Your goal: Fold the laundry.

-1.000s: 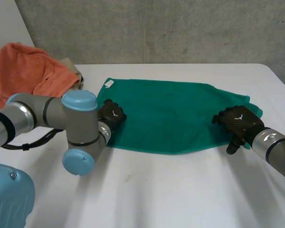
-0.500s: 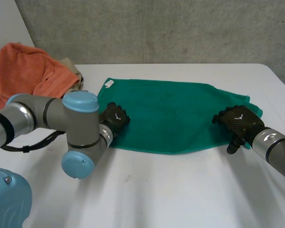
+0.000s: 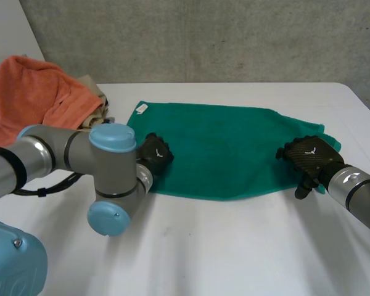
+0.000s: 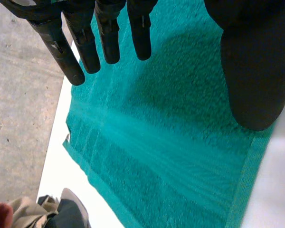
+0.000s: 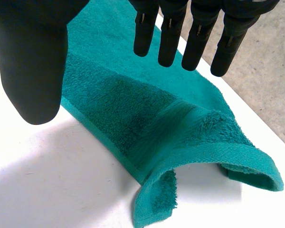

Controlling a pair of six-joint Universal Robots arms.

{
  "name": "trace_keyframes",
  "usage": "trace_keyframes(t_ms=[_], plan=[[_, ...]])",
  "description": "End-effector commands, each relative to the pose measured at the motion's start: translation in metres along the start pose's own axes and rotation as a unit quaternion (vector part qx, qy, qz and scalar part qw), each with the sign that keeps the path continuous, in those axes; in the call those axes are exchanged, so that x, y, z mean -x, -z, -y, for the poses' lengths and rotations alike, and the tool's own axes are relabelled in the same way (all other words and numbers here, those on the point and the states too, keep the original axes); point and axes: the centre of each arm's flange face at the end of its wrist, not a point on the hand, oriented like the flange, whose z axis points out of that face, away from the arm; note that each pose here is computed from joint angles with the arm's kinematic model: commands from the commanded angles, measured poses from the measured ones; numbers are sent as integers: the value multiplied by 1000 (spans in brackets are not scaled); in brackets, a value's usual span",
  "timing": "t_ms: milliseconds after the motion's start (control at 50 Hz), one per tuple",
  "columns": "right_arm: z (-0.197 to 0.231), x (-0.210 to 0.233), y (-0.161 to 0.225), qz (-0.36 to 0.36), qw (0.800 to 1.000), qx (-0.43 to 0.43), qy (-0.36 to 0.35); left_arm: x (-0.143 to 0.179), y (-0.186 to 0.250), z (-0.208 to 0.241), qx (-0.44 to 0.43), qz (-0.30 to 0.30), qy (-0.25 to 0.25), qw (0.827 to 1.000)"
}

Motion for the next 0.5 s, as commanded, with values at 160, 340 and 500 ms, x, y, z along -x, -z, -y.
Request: trace_keyframes(t_ms=[160,340,500], plan=[[0,0,1,-1,1000,0,2,-13,8,21,-25,-11,-3,1000],[1,0,2,-1,1000,-2,2,-16,12,26,-30,-19,23,999],[2,0,2,-1,1000,-2,1,-11,13,21,-17,-30,59,998]])
